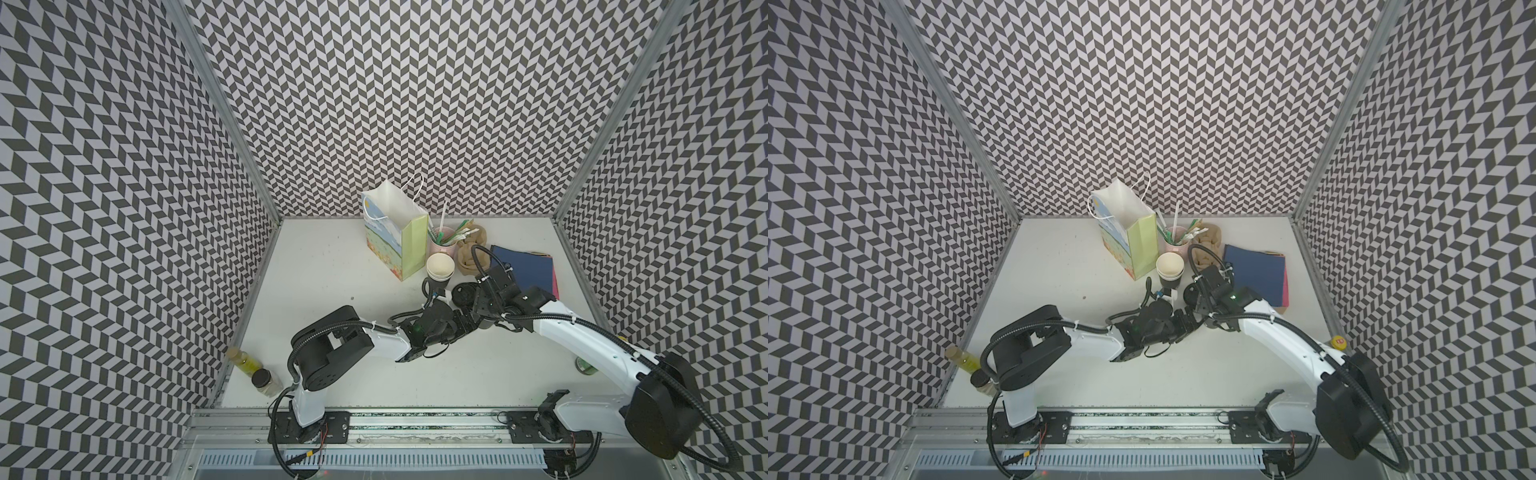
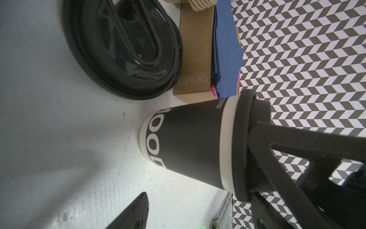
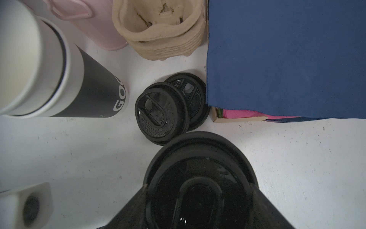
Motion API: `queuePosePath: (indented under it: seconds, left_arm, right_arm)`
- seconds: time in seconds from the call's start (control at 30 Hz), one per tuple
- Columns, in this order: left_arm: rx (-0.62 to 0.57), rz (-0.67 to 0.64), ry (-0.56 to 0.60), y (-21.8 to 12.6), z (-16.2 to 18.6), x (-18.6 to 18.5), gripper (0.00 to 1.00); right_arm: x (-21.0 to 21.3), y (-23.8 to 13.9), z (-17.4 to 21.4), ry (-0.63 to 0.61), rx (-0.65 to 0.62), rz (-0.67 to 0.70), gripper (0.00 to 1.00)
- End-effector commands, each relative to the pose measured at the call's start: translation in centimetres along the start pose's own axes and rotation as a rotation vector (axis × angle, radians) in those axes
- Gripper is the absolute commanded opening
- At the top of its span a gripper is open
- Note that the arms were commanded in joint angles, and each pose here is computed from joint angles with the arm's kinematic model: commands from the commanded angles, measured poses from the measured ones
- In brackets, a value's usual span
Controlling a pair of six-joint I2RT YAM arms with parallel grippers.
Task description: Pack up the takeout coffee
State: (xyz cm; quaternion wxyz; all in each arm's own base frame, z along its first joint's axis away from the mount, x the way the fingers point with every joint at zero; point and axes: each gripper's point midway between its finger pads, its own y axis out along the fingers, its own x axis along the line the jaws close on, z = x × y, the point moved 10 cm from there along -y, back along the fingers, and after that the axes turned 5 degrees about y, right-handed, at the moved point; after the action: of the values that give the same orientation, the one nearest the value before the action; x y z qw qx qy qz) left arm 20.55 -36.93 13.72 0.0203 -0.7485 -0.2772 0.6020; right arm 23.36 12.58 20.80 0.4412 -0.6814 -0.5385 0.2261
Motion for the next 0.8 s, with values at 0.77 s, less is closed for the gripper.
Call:
queuePosePath:
  seconds: [0.77]
  left_arm:
    - [0.002, -0.009, 0.071, 0.3, -0.1, -2.6, 0.79]
  right_arm:
    - [-0.7, 2.3, 5.3, -0.068, 0.271, 0.035, 0.71]
